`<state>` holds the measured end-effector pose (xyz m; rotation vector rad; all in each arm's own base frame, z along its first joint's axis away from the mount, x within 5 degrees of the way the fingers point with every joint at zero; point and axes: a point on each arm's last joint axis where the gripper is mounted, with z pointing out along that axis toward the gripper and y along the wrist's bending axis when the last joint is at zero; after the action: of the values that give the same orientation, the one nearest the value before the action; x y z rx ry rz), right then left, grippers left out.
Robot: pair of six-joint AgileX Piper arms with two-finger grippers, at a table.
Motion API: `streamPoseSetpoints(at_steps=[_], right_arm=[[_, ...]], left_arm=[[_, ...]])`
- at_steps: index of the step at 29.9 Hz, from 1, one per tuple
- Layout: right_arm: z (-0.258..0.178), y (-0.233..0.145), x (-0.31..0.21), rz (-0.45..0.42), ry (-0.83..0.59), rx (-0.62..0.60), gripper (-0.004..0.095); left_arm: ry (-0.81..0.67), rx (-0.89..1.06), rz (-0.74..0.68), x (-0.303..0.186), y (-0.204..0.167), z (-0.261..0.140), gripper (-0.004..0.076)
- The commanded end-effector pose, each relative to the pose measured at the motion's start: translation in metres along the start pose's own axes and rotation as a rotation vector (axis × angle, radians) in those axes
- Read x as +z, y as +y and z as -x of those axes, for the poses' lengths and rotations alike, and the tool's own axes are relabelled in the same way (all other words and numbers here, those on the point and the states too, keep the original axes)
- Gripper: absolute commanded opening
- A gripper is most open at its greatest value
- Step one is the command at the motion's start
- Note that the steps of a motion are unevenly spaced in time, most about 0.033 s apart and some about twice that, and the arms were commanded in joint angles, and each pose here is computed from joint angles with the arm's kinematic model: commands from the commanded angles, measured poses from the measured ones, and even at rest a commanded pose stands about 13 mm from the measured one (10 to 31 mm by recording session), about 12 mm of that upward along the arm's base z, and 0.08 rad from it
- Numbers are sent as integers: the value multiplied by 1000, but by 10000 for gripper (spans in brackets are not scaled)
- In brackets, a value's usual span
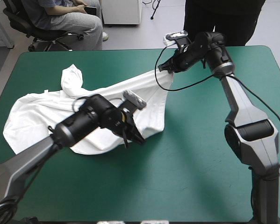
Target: Fold the cloth
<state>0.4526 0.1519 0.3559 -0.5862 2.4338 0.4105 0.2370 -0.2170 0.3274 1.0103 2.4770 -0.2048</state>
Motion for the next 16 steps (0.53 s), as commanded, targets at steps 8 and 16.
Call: streamPoseSetpoints(at_steps=[8, 16], right_arm=[[14, 47, -206, -34, -483, -109, -17], [-13, 88, -335, -97, -854, -192, -17]], left_arm=[[-649, -111, 200, -217, 57, 27, -17], [-949, -82, 379, -319, 56, 12, -17]])
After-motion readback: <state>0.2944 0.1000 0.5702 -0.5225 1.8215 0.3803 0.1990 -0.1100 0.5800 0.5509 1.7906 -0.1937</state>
